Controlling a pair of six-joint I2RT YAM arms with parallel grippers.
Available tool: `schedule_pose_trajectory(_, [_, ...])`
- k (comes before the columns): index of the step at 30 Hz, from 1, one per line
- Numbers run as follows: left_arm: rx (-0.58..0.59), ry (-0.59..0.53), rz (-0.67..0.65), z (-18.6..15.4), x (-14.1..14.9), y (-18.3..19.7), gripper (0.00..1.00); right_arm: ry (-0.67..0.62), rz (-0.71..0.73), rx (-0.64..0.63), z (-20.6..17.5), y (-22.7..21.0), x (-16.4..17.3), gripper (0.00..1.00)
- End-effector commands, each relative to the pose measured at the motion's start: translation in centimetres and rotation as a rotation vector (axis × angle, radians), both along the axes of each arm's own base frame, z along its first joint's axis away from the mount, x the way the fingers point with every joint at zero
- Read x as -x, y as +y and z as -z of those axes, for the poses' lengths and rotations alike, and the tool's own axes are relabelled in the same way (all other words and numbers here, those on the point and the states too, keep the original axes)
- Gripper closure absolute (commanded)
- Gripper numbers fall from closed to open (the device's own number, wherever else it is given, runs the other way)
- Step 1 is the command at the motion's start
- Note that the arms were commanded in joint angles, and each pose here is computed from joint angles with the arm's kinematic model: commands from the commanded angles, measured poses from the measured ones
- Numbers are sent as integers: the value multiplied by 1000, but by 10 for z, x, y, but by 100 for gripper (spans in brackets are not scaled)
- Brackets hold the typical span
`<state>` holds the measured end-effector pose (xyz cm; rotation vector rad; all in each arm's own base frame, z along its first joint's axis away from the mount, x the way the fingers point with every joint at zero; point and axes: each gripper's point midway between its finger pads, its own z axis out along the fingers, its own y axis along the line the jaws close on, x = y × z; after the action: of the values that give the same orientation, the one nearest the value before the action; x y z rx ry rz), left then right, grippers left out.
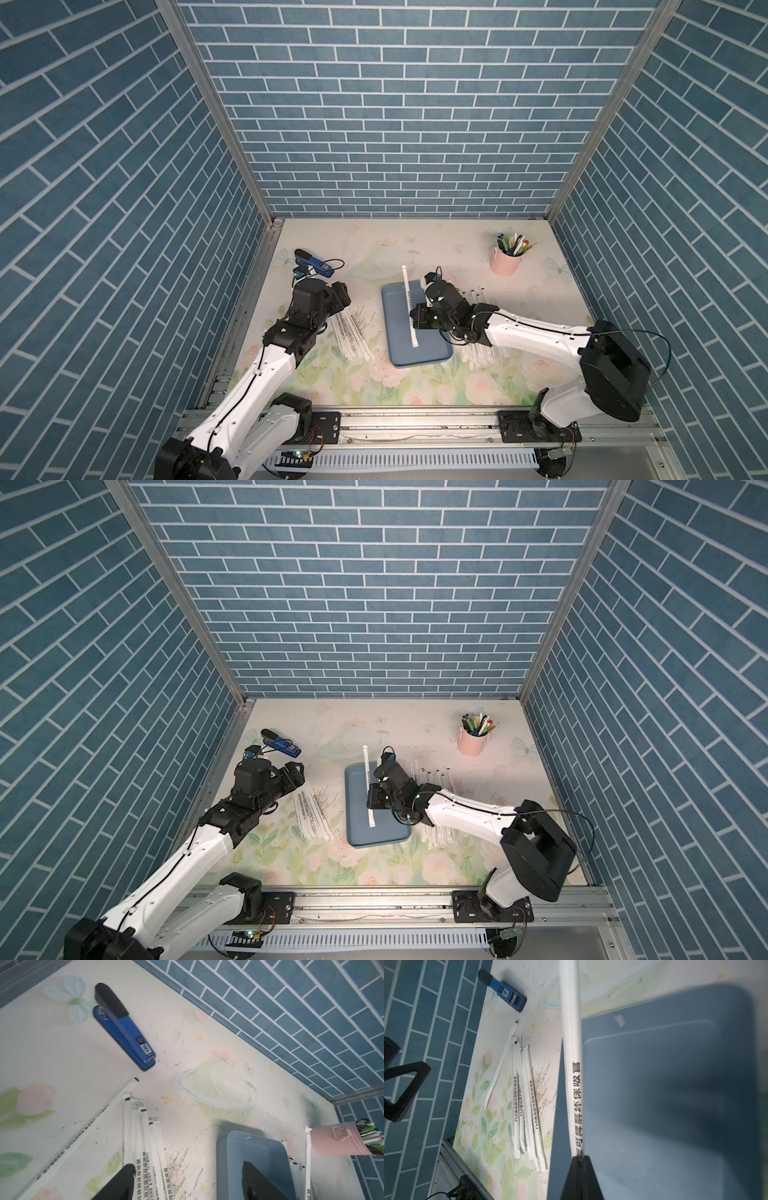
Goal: Put the straws into the storage box
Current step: Place the straw in the storage box.
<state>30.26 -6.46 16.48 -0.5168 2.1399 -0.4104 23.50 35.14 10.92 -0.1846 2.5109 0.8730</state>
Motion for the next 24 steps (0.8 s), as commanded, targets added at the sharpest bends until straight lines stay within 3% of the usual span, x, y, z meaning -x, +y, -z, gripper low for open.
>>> schedule_pose_trajectory(1, [-1,38,-13,9,7,7,16,75,55,-92,9,16,4,100])
schedule_pose_trajectory(13, [83,24,18,17,4,-5,16,316,-30,-35,61,36,33,100])
schedule_pose_trajectory(24, [72,68,17,29,3,-6,25,359,-52,29,78,43,33,100])
